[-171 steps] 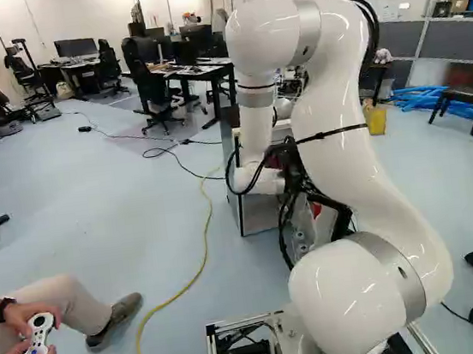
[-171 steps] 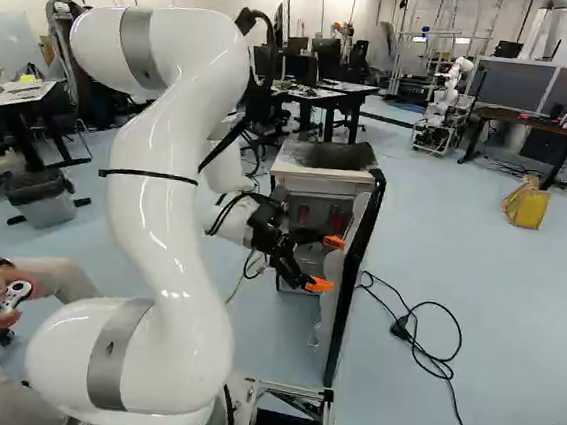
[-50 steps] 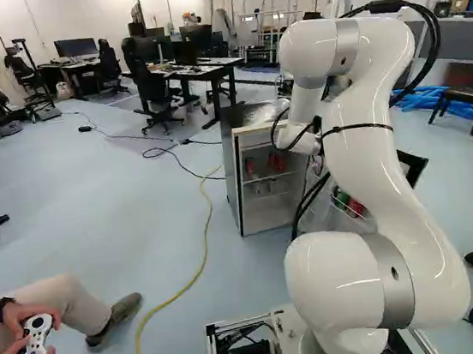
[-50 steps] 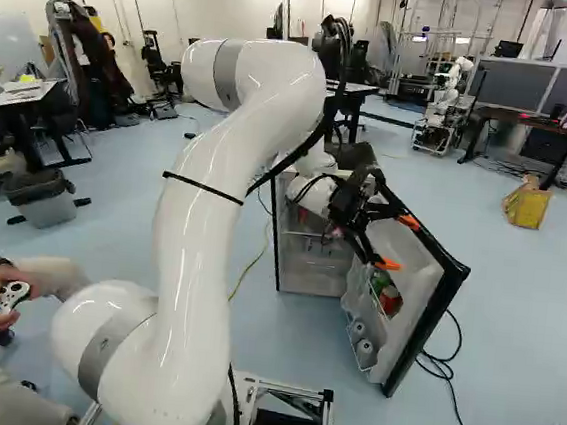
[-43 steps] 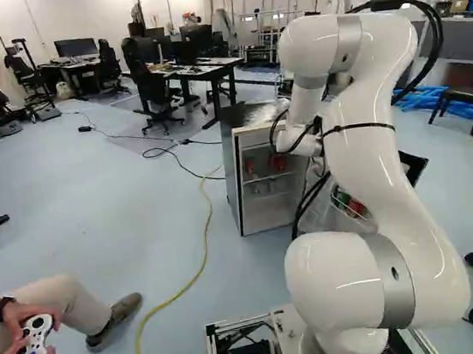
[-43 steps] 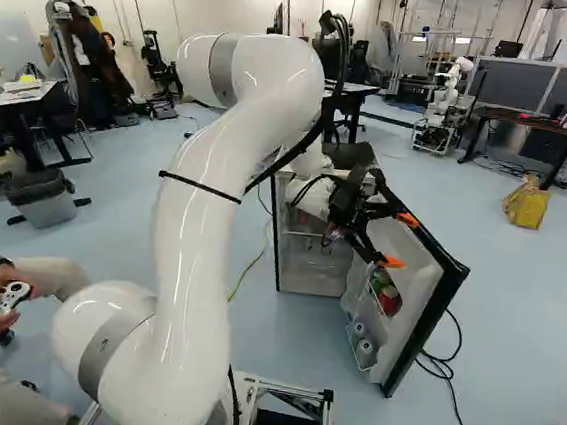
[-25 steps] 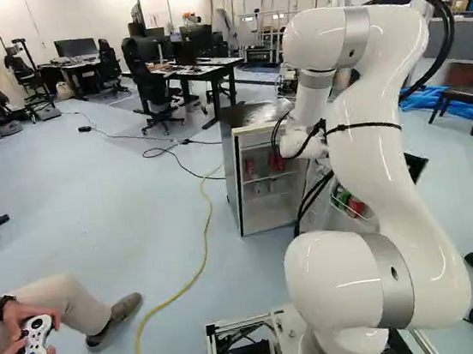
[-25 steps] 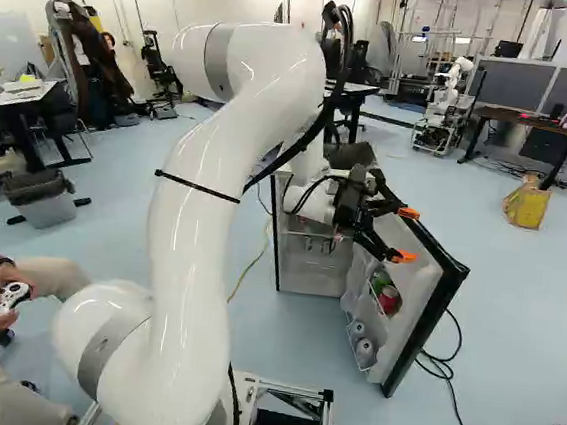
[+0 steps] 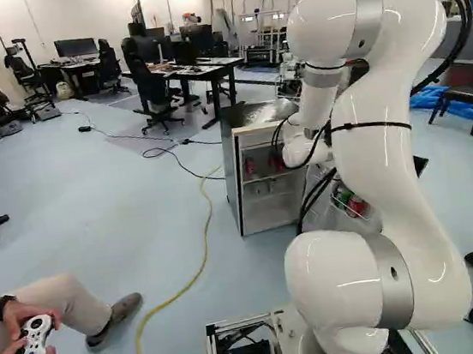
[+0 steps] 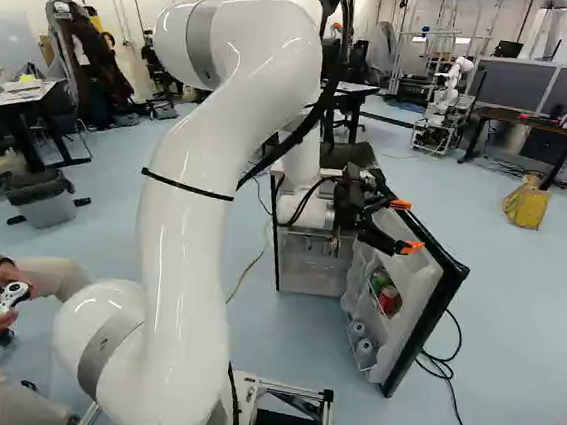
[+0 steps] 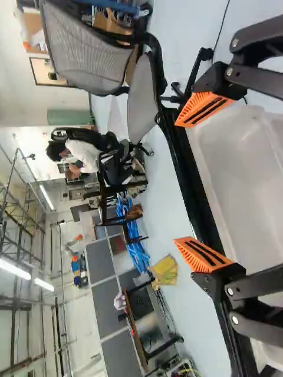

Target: Grab a drink from the fridge

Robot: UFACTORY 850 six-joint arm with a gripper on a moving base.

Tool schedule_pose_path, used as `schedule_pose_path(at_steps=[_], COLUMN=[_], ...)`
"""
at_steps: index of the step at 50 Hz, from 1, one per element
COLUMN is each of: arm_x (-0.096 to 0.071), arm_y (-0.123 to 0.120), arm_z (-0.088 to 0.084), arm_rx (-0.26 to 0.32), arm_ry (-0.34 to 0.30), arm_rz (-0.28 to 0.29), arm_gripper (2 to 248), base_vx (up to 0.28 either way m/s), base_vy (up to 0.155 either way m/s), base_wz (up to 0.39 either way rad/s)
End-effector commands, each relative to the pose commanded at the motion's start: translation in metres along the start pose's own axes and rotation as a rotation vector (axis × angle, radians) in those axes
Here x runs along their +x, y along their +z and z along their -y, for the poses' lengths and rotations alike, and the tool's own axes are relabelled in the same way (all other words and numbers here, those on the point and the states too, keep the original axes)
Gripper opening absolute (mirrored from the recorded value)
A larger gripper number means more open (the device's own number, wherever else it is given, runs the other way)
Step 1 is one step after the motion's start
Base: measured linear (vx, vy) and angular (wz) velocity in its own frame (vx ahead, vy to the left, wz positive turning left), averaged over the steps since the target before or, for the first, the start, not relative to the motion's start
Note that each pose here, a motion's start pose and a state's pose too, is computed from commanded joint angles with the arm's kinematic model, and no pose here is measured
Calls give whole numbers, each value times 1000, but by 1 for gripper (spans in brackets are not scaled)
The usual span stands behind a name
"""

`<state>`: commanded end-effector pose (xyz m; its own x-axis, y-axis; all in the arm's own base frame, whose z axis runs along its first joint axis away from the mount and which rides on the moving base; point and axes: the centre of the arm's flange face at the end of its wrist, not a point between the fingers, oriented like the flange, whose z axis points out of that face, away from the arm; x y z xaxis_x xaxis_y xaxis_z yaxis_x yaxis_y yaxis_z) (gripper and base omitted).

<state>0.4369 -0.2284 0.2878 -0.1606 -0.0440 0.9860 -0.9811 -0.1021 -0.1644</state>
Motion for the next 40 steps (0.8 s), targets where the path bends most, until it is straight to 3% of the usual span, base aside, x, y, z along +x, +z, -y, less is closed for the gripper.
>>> schedule_pose_path(at_steps=[40], arm_x=[19], arm_y=[-53], arm_z=[-43], arm_rx=[429], arm_ry=[-119], arm_rz=[57], arm_gripper=[247], base_vx=[0], base_vy=[0], base_wz=[0])
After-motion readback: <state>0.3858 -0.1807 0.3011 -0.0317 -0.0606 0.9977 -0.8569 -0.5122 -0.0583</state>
